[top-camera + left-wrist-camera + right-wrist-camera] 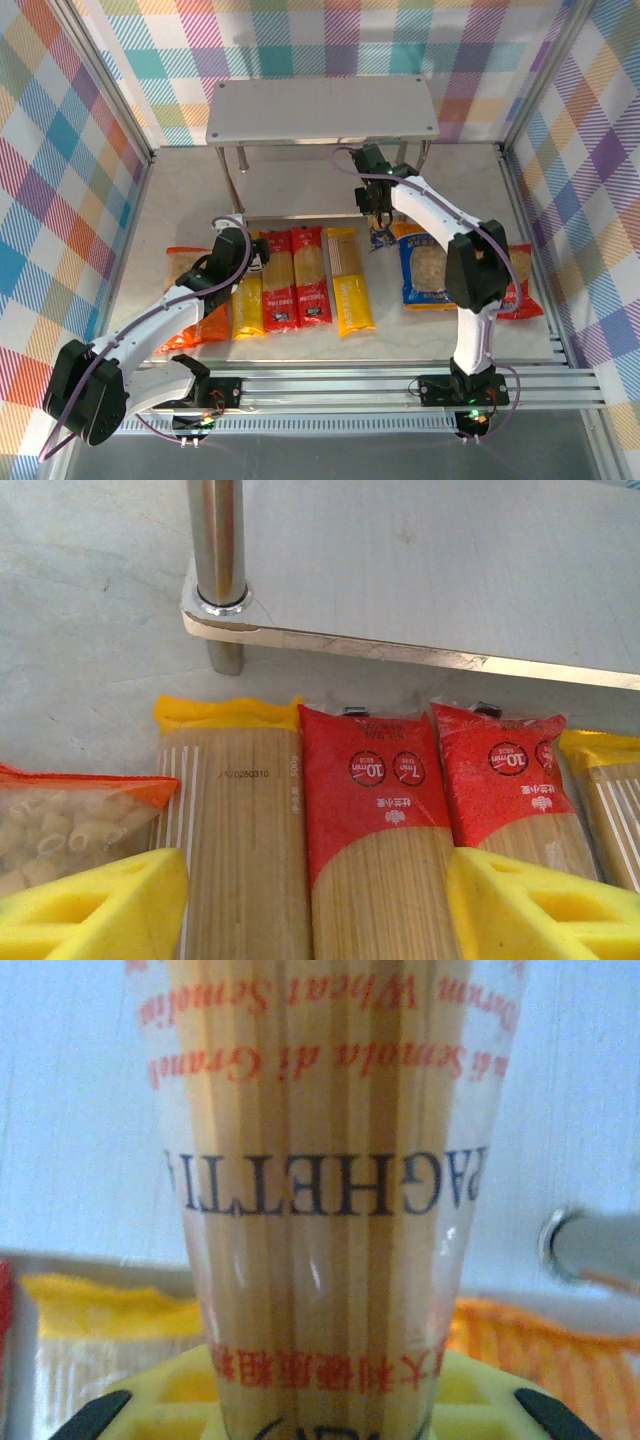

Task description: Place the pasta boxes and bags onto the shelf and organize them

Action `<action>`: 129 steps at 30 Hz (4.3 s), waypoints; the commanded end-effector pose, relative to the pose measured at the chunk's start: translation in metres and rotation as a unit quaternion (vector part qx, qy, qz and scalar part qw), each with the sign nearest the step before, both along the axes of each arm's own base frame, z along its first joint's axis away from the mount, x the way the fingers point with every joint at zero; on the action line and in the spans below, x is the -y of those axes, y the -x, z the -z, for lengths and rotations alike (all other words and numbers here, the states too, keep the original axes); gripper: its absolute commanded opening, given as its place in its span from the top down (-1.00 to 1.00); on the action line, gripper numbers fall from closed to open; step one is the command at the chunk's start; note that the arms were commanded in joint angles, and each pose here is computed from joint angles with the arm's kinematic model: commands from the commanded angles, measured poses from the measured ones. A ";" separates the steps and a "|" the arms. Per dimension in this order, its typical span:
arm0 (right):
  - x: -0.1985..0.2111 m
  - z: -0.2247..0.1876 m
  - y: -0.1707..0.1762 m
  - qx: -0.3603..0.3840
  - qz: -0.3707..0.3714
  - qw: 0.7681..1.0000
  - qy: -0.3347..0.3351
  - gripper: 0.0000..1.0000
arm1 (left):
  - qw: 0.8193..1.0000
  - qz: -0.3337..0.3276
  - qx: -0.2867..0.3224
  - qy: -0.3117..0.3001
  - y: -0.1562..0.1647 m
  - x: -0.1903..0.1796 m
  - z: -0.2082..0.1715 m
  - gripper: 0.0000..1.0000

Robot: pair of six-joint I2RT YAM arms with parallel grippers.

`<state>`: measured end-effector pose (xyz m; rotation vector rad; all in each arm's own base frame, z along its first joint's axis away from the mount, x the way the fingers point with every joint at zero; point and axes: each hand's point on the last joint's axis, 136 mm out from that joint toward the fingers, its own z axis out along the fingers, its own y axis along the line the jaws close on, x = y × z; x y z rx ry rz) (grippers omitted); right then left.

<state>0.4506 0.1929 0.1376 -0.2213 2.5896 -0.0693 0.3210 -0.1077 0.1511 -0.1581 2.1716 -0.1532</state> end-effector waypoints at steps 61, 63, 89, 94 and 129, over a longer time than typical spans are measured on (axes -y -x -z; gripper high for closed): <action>0.030 -0.042 -0.006 0.110 0.045 0.991 -0.062 -0.65 | 0.999 -0.001 -0.046 -0.027 0.016 -0.007 0.032 -0.37; 0.023 -0.036 0.018 0.077 0.034 0.993 -0.080 -0.65 | 0.998 -0.003 -0.050 -0.027 0.018 -0.008 0.034 -0.36; -0.068 0.079 0.200 -0.142 -0.041 0.987 -0.065 -0.82 | 0.996 -0.021 -0.081 -0.033 0.029 -0.012 0.058 -0.41; -0.069 0.093 0.200 -0.158 -0.037 0.986 -0.049 -0.92 | 0.996 -0.022 -0.080 -0.035 0.031 -0.014 0.059 -0.42; -0.067 0.119 0.212 -0.208 -0.033 0.977 -0.028 0.90 | 0.996 -0.021 -0.081 -0.037 0.030 -0.014 0.063 -0.40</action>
